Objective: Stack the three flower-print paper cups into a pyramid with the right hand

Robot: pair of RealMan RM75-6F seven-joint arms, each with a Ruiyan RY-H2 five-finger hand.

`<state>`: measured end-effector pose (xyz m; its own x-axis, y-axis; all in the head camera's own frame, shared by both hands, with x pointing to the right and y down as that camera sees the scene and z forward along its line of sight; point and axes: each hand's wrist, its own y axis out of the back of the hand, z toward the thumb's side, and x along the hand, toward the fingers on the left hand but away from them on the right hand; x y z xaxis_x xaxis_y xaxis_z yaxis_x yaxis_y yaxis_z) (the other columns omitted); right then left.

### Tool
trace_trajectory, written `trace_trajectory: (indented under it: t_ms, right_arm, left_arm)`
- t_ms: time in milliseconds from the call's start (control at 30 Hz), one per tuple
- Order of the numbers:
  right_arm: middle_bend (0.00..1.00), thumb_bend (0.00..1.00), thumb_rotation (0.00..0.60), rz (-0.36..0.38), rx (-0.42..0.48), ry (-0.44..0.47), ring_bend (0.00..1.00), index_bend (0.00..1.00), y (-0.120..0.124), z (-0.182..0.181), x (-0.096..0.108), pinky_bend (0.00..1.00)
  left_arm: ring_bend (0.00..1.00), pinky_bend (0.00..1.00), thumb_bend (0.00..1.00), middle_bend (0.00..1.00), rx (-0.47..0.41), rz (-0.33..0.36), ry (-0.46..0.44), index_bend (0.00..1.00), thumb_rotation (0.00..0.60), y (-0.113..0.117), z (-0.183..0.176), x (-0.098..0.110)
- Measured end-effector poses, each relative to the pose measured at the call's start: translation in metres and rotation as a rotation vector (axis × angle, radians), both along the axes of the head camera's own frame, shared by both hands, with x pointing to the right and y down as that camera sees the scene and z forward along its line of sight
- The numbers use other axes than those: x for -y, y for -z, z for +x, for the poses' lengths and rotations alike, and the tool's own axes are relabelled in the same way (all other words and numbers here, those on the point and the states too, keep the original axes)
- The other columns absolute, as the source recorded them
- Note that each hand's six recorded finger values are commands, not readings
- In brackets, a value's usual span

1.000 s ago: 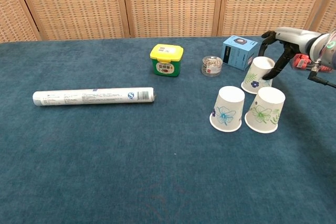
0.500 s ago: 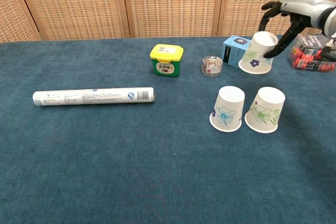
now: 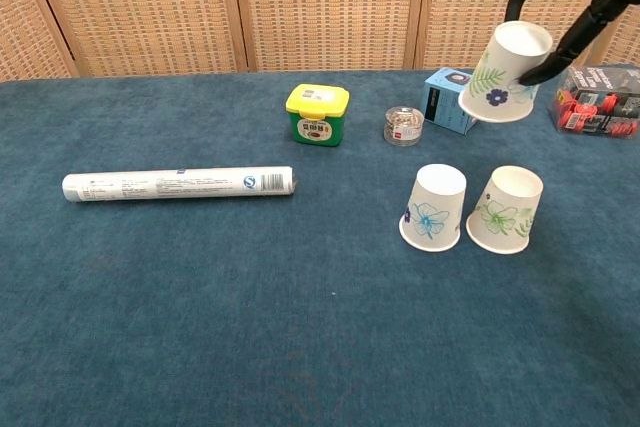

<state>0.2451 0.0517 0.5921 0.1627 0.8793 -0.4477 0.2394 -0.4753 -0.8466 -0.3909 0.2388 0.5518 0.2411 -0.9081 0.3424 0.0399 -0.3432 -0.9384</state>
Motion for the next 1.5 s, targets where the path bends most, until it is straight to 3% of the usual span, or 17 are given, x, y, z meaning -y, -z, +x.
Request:
trace_trajectory:
  t_ms: [267, 467, 967, 1500]
  right_arm:
    - [0.05, 0.12, 0.6, -0.016, -0.027, -0.018, 0.0, 0.51, 0.013, 0.013, -0.025, 0.0]
    - [0.05, 0.12, 0.6, -0.051, -0.032, 0.001, 0.0, 0.51, 0.005, 0.01, -0.039, 0.0]
    - [0.05, 0.12, 0.6, -0.092, -0.042, 0.021, 0.0, 0.51, -0.016, 0.003, -0.045, 0.0]
    - [0.05, 0.12, 0.6, -0.114, -0.018, 0.045, 0.0, 0.51, -0.019, -0.011, -0.051, 0.0]
  left_arm:
    - [0.0, 0.0, 0.21, 0.0, -0.006, -0.011, -0.013, 0.0, 0.6, -0.001, 0.003, -0.002]
    - [0.0, 0.0, 0.21, 0.0, -0.005, -0.013, -0.01, 0.0, 0.6, 0.0, 0.002, -0.003]
    - [0.0, 0.0, 0.21, 0.0, 0.002, -0.02, -0.01, 0.0, 0.6, -0.003, 0.002, -0.003]
    - [0.0, 0.0, 0.21, 0.0, -0.001, -0.018, -0.01, 0.0, 0.6, -0.002, 0.002, -0.002]
